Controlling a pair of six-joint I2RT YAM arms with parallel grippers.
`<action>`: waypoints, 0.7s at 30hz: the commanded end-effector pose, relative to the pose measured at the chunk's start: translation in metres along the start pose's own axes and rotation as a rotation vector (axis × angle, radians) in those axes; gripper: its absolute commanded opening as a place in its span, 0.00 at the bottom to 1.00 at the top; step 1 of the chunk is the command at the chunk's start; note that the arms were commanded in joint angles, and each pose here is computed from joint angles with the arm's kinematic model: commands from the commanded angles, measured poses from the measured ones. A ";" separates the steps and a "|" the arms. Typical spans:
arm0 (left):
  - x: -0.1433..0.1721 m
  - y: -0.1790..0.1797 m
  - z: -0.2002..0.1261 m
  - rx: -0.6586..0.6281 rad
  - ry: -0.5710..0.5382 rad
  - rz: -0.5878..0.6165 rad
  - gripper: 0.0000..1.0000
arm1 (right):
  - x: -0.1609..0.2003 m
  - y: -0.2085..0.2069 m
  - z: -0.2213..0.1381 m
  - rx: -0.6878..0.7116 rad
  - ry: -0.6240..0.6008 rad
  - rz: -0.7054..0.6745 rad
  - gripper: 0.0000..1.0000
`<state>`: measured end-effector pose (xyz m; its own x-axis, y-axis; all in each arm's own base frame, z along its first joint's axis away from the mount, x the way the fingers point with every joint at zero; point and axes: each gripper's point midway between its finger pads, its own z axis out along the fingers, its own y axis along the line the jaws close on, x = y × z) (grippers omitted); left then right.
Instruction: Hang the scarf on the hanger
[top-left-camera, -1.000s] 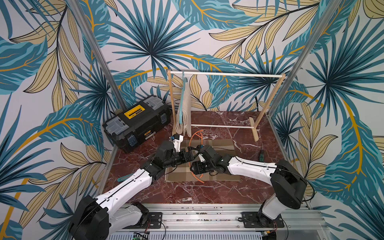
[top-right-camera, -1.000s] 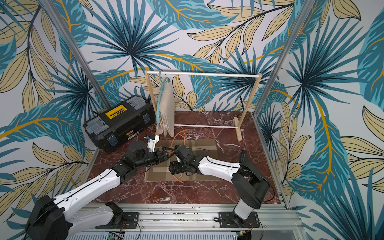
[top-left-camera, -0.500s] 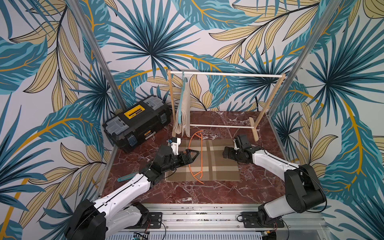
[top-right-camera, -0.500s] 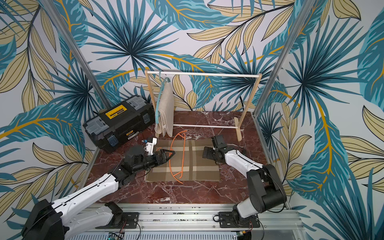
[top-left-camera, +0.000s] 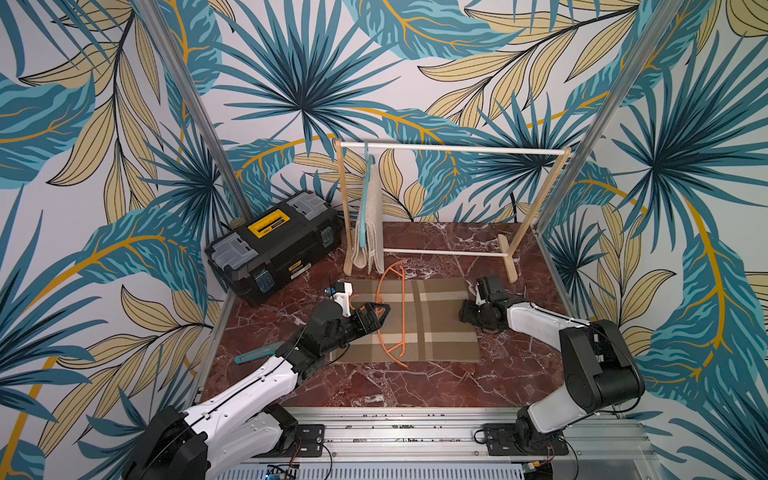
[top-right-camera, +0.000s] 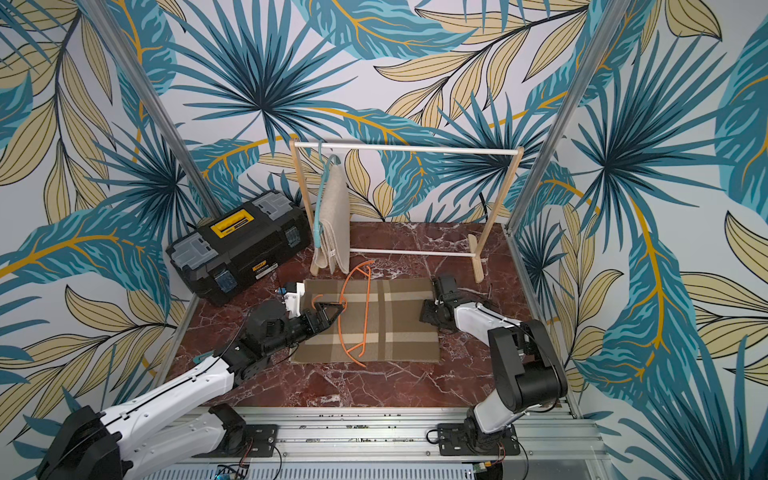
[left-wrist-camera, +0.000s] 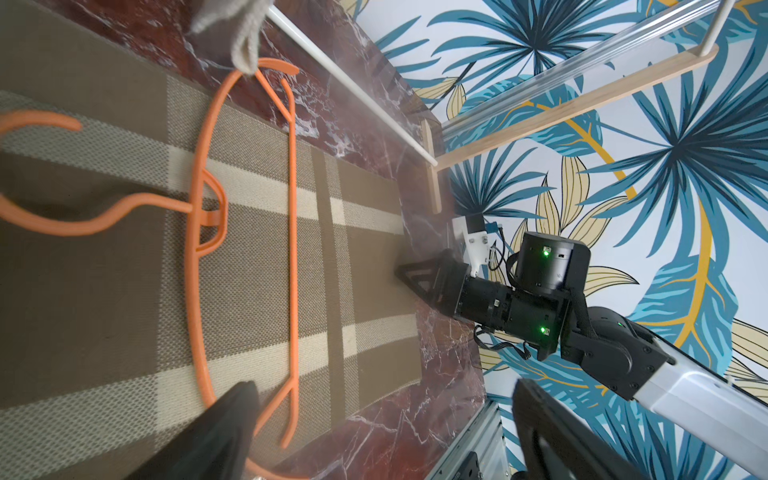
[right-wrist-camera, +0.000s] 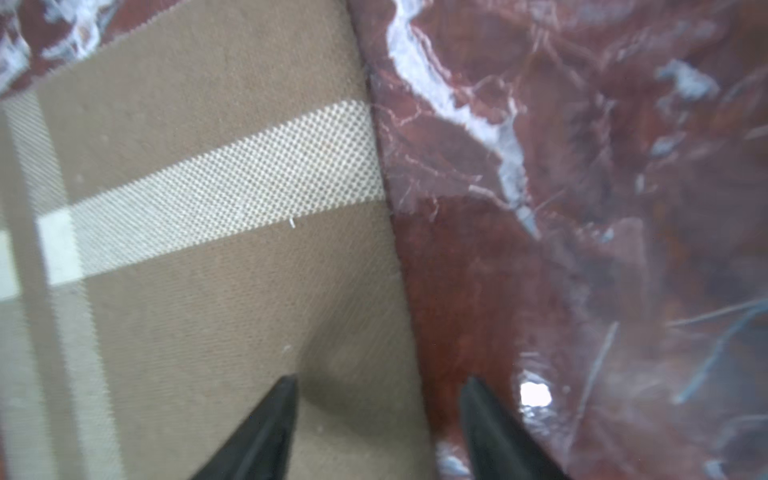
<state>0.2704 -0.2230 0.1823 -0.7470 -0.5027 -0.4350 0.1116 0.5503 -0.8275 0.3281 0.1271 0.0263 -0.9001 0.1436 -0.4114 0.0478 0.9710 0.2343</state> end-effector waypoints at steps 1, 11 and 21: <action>-0.016 0.011 -0.009 -0.045 -0.109 0.019 1.00 | 0.034 0.011 0.001 -0.091 0.123 -0.003 0.36; -0.037 0.009 -0.008 -0.042 -0.200 -0.022 1.00 | -0.022 0.117 -0.076 -0.267 0.011 -0.207 0.00; -0.024 0.036 0.002 -0.092 -0.162 -0.096 0.83 | -0.013 0.254 -0.054 -0.537 0.080 -0.290 0.00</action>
<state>0.2926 -0.1977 0.1603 -0.6412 -0.6476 -0.4117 -0.0021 0.5380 -0.8430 0.3351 0.3356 0.1504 -0.8507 -0.1365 -0.5077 -0.4101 0.7765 0.4784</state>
